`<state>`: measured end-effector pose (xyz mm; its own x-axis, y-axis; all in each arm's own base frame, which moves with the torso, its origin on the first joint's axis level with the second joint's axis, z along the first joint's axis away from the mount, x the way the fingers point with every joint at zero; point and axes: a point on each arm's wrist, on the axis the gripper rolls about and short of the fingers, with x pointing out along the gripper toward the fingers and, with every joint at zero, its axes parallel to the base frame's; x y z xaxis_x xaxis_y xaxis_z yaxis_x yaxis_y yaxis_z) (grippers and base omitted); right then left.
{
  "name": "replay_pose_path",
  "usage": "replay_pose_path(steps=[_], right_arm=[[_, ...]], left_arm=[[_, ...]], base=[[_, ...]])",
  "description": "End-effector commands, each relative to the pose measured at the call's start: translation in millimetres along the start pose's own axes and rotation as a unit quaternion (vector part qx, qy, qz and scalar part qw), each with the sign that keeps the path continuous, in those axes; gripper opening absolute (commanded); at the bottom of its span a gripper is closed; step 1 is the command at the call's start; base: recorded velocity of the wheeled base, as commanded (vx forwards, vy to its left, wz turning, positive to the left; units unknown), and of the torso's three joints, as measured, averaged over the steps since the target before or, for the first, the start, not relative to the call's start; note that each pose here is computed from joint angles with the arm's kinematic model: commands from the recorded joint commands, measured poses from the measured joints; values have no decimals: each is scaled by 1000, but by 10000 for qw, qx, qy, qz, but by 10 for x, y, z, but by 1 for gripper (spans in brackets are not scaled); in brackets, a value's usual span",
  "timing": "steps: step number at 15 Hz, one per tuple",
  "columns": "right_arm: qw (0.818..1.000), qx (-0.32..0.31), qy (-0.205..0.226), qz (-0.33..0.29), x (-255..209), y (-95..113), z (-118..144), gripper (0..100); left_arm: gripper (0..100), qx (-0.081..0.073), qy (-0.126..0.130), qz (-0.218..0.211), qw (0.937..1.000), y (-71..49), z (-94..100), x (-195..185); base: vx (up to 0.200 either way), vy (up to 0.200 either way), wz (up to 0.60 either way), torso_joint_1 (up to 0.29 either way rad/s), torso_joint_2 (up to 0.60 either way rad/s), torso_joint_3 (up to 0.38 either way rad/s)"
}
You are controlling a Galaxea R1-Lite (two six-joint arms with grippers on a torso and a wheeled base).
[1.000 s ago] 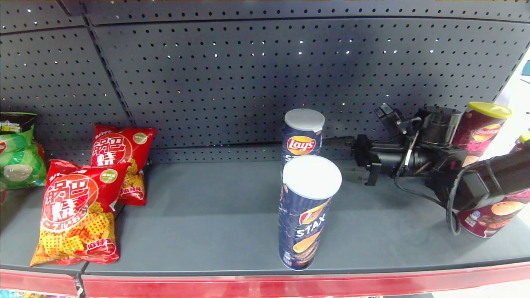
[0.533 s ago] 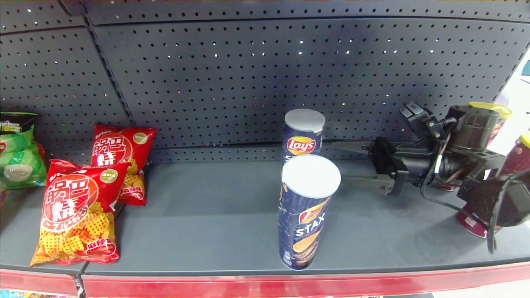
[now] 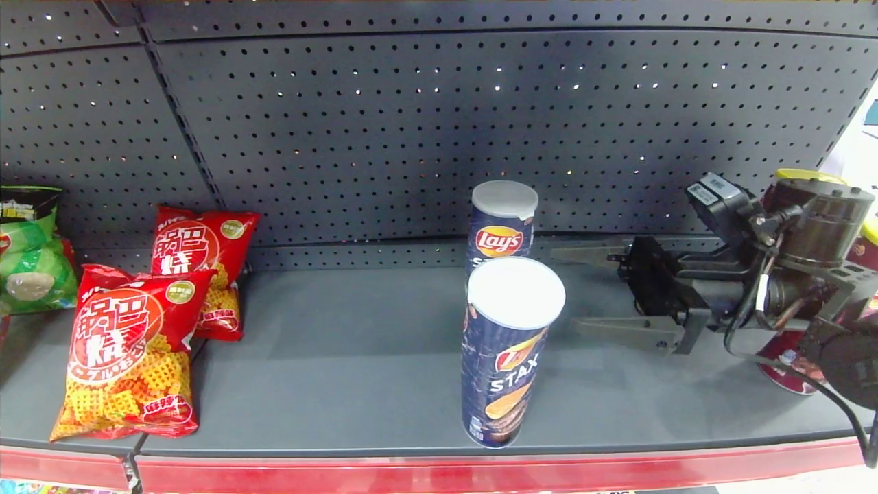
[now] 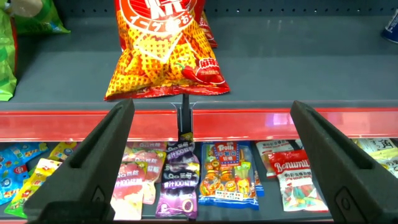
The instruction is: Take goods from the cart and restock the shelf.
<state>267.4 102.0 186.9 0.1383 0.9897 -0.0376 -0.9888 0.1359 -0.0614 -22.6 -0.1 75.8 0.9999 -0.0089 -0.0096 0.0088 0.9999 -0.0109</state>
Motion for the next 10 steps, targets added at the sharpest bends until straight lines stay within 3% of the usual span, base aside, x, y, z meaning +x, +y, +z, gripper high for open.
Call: replay_pose_path(steps=[1, 10], right_arm=[[9999, 12, 6, 136, 5, 159, 5, 100], [9988, 136, 56, 459, 215, 165, -71, 100]], left_arm=[[100, -7, 6, -1, 10000, 0, 0, 1], [100, 0, 14, -1, 10000, 0, -1, 1]], base=[[0, 0, 0, 0, 0, 0], [0, 0, 0, 0, 0, 0]])
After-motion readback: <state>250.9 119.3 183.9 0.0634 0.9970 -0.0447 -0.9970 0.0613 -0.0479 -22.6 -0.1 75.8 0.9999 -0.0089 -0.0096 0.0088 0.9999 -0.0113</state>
